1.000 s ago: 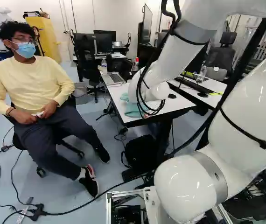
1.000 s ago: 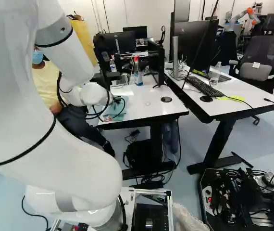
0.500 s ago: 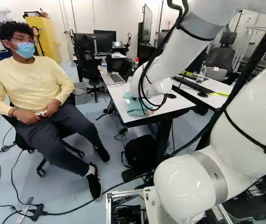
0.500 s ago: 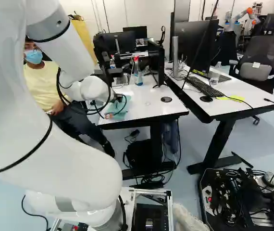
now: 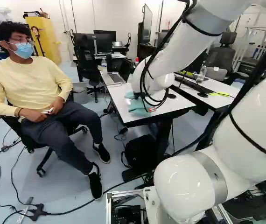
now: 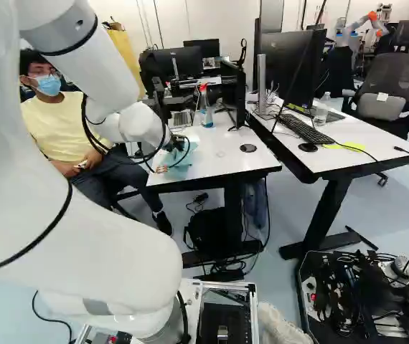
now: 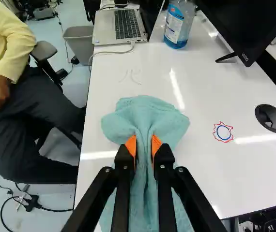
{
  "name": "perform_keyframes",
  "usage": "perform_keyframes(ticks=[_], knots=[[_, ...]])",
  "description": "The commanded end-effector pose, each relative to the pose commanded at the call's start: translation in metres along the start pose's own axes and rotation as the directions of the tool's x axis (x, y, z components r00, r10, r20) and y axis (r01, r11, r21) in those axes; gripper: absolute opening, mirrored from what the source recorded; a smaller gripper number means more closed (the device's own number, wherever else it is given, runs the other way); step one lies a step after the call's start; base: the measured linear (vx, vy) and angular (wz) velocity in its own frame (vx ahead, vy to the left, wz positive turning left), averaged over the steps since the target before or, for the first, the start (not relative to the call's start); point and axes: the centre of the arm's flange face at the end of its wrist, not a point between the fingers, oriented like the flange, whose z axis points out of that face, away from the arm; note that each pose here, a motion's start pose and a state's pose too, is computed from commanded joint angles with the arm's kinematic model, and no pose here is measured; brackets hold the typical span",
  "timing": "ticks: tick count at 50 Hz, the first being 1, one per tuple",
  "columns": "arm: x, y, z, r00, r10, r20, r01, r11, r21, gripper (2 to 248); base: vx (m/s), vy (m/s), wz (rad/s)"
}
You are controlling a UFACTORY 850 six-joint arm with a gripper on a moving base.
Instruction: Clean the table with the green towel
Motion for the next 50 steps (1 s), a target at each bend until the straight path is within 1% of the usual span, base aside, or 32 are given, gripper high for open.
perform_keyframes(ticks=[12,29,50], knots=[[0.006,0.008,-0.002,1.000,0.015,0.016,-0.014,1.000,-0.016,56,0.000,0.000,0.000],[0.014,0.022,0.006,0.999,0.038,0.030,-0.037,0.998,-0.042,56,0.000,0.000,0.000],[0.027,0.039,0.018,0.997,0.066,0.032,-0.063,0.995,-0.072,56,0.000,0.000,0.000]])
